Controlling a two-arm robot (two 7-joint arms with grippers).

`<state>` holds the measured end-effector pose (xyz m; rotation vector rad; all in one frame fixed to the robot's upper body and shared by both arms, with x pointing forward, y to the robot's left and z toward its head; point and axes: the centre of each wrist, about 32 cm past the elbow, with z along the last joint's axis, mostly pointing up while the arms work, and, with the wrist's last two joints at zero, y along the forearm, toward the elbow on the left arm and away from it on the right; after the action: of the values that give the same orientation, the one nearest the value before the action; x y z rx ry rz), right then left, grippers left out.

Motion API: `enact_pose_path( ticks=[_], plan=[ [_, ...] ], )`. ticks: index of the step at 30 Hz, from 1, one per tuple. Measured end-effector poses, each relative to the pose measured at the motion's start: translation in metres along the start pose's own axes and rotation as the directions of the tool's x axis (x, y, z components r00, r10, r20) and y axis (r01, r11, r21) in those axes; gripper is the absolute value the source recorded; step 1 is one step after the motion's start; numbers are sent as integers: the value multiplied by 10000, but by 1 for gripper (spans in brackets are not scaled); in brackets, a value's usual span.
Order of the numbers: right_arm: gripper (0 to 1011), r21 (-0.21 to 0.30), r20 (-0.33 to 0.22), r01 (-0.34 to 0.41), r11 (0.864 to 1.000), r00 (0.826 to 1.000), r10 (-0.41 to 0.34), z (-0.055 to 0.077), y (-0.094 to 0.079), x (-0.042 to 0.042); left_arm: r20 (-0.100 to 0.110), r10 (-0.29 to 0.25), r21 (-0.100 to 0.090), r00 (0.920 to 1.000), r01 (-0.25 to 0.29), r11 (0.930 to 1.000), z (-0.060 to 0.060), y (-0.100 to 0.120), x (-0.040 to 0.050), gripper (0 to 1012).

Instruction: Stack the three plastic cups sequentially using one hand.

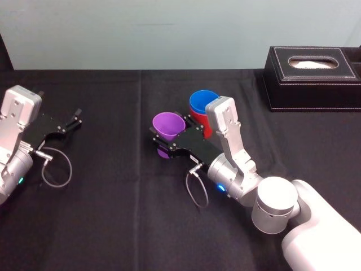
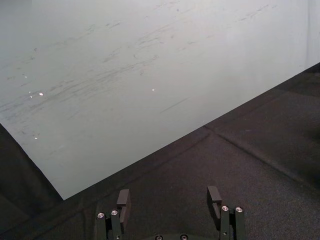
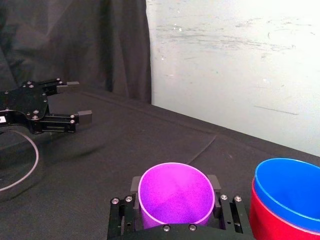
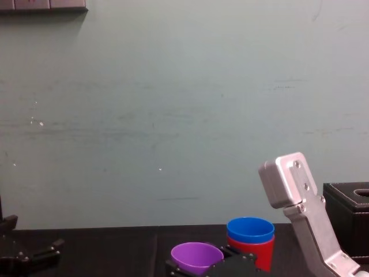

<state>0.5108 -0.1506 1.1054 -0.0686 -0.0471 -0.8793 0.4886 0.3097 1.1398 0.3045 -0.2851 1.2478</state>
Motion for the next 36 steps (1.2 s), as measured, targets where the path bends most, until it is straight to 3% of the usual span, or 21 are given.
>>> enact_pose_path(
  ticks=[5,15,22,28,36],
  plan=[
    [771,11,20,-8,10000,10000,8,11,-8,1,-1,1,0,10000,-1,10000,0,0,0,1005],
    [750,216,211,-9,9998,9998,4,297,-123,73,0,1,0,10000,-1,10000,0,0,0,1005],
    [749,630,174,21,9980,9998,-32,620,-226,179,0,1,0,10000,-1,10000,0,0,0,1005],
    [749,1139,166,75,9935,9998,-94,921,-300,338,0,1,0,10000,-1,10000,0,0,0,1005],
    [750,1207,233,425,9918,9987,-456,1038,-283,522,0,1,1,10000,-1,10000,0,0,0,1005]
  ],
)
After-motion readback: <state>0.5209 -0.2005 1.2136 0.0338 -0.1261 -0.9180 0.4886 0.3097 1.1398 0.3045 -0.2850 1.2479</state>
